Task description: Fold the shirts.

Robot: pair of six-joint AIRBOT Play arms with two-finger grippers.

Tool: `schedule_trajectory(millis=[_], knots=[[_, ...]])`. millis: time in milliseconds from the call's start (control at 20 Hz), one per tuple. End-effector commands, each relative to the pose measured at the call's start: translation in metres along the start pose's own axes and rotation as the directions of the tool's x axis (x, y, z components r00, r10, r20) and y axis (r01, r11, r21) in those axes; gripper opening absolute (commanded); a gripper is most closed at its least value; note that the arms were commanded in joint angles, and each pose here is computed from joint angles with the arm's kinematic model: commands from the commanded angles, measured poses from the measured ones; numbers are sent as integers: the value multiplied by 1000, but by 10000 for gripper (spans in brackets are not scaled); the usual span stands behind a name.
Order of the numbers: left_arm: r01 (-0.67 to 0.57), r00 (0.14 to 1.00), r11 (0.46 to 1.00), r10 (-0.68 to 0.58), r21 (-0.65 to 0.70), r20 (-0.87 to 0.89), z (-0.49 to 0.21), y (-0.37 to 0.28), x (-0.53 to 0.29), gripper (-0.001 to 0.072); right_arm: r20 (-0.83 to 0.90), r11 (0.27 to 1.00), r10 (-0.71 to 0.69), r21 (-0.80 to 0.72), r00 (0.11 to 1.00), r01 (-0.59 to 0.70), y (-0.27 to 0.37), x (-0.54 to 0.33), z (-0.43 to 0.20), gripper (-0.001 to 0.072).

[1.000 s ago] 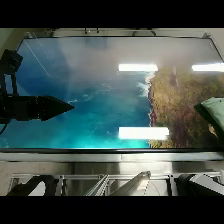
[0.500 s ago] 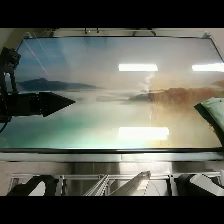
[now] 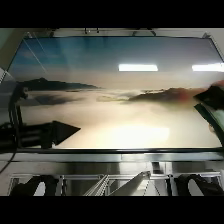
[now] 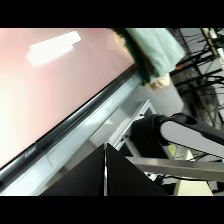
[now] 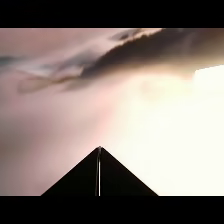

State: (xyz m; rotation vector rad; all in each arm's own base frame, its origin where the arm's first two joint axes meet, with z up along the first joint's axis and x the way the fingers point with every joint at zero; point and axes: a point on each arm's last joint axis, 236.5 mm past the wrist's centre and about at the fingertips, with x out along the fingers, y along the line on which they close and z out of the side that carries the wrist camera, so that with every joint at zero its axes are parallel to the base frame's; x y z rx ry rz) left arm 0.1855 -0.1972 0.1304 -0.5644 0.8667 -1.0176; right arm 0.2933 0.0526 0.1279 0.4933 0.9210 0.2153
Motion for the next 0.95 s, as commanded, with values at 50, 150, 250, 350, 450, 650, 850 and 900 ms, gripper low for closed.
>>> schedule_trajectory(millis=[50, 150, 250, 350, 450, 650, 850, 900], knots=[[-125, 992, 991, 126, -42, 20, -50, 40, 7, 15, -24, 991, 58, -122, 998, -61, 1, 56, -98, 18], [-137, 989, 990, 139, -29, 44, -57, 43, 8, 15, -40, 986, 62, -154, 997, -67, 1, 61, -107, 18], [-146, 986, 989, 147, -20, 74, -60, 42, 7, 16, -41, 986, 63, -155, 997, -68, 1, 60, -108, 18], [-146, 984, 989, 147, -13, 97, -62, 41, 7, 16, -43, 986, 66, -151, 997, -72, 2, 60, -108, 18], [-151, 982, 989, 150, -5, 113, -65, 42, 7, 15, -73, 987, 68, -142, 995, -78, 2, 60, -115, 18], [-162, 977, 986, 153, 49, 152, -66, 37, 4, 13, -80, 987, 67, -142, 995, -78, 2, 60, -117, 19], [-167, 971, 982, 149, 87, 186, -65, 28, 1, 13, -80, 987, 67, -142, 995, -78, 2, 60, -117, 18], [-169, 970, 981, 148, 98, 193, -65, 27, 0, 13, -80, 987, 67, -142, 995, -78, 2, 60, -117, 19]])
